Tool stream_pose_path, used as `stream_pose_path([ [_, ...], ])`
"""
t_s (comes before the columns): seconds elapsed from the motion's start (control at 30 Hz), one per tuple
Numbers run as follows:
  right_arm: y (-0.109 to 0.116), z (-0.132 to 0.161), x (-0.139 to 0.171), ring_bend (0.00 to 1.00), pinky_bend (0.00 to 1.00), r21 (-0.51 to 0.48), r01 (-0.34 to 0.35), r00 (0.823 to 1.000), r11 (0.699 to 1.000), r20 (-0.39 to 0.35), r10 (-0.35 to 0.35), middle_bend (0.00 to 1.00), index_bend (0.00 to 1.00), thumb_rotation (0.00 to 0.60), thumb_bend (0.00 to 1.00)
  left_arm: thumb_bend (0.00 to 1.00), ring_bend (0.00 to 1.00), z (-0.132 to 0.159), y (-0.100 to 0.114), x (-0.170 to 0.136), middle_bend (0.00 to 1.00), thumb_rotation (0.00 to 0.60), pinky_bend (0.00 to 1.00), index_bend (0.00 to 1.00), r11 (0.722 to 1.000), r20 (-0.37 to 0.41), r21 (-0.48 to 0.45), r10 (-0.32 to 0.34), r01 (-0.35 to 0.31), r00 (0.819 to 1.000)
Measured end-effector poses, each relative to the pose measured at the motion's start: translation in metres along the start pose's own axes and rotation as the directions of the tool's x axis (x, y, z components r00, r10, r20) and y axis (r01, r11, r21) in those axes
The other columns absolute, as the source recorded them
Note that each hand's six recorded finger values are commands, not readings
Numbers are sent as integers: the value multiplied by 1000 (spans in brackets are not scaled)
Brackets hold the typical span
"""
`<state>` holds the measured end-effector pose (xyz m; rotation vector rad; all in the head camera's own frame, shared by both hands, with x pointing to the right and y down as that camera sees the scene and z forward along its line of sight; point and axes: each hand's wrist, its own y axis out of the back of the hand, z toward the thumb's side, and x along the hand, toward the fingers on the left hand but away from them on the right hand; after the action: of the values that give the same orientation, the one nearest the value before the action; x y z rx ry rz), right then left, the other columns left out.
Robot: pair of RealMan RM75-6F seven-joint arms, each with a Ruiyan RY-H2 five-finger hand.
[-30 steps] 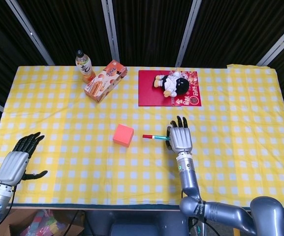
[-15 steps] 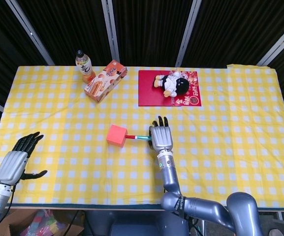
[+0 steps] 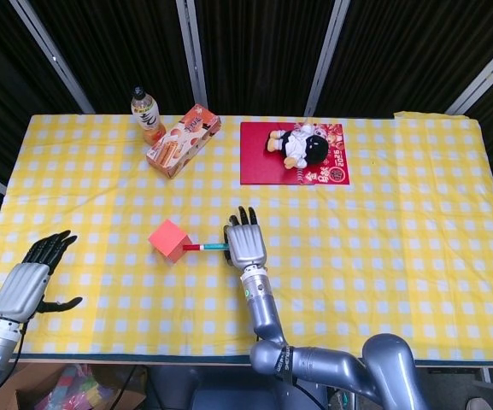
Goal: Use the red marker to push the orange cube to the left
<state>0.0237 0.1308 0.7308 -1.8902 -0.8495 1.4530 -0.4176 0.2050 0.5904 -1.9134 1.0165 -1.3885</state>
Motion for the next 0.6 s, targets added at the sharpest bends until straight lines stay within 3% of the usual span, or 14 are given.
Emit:
stream_pose_path([
  [0.4, 5, -31, 7, 5, 0, 6, 14, 997, 1000, 77, -15, 257, 687, 600, 508, 0, 0, 0, -1, 0, 0, 600, 0, 0, 1000, -3, 2, 0, 0, 1000],
  [0.6, 7, -33, 10, 5, 0, 3, 14, 997, 1000, 82, -14, 257, 687, 600, 508, 0, 0, 1, 0, -1, 0, 600, 0, 0, 1000, 0, 2, 3, -3, 1000],
])
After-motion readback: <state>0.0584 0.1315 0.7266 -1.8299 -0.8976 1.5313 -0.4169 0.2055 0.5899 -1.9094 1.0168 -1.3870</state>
